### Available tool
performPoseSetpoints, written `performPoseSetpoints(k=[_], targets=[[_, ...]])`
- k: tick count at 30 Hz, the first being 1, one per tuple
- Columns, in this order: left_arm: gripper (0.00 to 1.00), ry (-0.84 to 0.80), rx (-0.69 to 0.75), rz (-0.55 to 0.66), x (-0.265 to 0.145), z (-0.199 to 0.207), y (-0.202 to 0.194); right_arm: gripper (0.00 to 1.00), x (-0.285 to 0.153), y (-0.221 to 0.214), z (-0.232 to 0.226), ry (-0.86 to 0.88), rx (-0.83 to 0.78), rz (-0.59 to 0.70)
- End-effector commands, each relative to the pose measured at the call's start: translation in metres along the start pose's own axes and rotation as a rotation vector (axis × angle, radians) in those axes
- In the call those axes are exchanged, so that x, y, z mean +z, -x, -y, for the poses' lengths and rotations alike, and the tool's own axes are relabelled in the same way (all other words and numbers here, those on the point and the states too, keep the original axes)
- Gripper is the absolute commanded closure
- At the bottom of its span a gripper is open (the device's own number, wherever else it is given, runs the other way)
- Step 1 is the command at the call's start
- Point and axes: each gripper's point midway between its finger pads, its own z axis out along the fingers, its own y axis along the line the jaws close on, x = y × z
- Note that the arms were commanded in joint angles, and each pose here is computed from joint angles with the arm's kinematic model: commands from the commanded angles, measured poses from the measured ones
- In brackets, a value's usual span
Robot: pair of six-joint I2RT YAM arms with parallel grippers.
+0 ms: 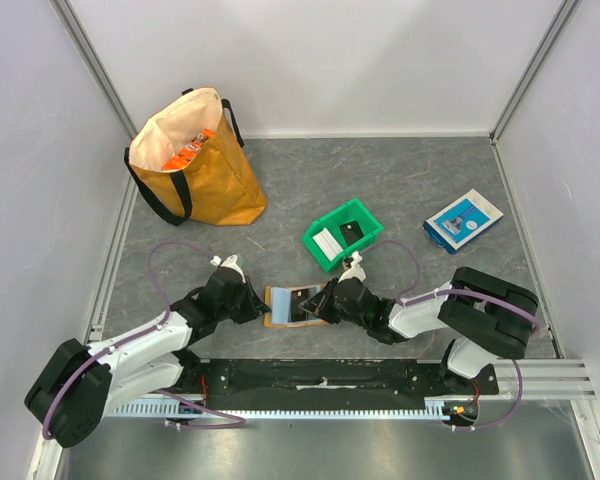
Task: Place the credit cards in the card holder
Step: Insert the credit card into the card holder.
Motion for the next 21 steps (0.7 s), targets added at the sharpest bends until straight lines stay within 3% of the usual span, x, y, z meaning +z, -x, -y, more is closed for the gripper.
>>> performPoseSetpoints(k=[1, 15, 19, 21], targets=[[0.98, 0.105, 0.015, 0.012, 0.003, -0.02, 0.002, 1.0, -0.005, -0.024, 0.019, -0.073, -0.042, -0.107], [0.98, 0.088, 0.013, 0.007, 0.003, -0.021, -0.003, 1.0, 0.017, -0.037, 0.004, -0.05, -0.093, -0.178], [0.98, 0.086, 0.01, 0.007, 0.003, -0.021, -0.003, 0.84, 0.009, -0.026, 0.018, -0.129, -0.13, -0.134], [0.98, 0.084, 0.011, 0.009, 0.003, -0.021, -0.003, 0.7, 0.005, -0.017, 0.019, -0.16, -0.171, -0.1]])
